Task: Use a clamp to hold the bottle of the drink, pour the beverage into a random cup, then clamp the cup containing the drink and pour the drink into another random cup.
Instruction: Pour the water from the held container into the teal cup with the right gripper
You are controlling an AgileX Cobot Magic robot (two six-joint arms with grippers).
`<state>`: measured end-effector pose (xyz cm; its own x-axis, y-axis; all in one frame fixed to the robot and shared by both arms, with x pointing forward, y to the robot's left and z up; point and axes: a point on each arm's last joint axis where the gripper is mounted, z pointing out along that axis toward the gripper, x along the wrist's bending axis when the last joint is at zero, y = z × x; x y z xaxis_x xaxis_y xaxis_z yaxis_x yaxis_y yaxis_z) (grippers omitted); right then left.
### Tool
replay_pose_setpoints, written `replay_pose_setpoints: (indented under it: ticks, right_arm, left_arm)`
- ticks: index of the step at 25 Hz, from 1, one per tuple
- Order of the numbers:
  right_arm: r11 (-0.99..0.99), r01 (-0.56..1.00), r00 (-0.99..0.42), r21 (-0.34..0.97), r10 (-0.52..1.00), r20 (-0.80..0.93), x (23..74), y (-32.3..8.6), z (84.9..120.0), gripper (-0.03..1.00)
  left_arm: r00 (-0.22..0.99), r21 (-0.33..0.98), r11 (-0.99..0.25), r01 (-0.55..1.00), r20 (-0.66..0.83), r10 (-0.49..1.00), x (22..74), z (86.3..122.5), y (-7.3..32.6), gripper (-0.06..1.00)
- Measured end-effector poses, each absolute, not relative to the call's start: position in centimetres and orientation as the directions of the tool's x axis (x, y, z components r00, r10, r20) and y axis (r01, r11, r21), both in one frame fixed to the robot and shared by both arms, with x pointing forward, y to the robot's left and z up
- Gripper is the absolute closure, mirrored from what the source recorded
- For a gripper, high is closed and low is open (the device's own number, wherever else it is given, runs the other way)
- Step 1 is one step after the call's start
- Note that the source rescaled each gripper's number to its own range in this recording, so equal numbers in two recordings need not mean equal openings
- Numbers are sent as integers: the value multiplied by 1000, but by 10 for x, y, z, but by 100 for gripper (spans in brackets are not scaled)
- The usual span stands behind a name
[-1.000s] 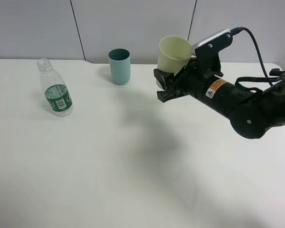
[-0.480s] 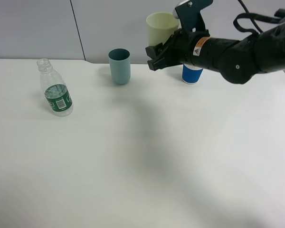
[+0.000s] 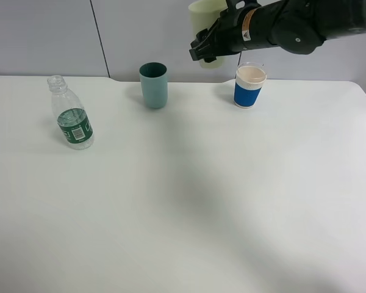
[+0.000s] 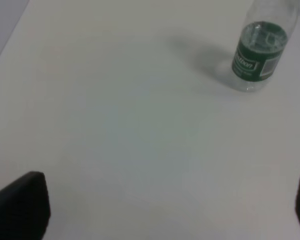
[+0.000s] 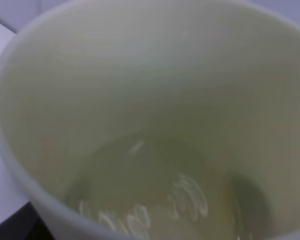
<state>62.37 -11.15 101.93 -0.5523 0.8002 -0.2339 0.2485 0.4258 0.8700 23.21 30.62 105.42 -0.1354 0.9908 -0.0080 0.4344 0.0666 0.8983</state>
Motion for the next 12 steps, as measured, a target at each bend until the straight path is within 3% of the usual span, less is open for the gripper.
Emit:
replay_pose_setpoints:
  ticks: [12]
  right_arm:
    - [509, 244, -509, 825, 792, -338, 661, -80, 1012, 96]
  left_arm:
    - [-135, 898, 67, 434, -8, 991, 232, 1054, 306, -6]
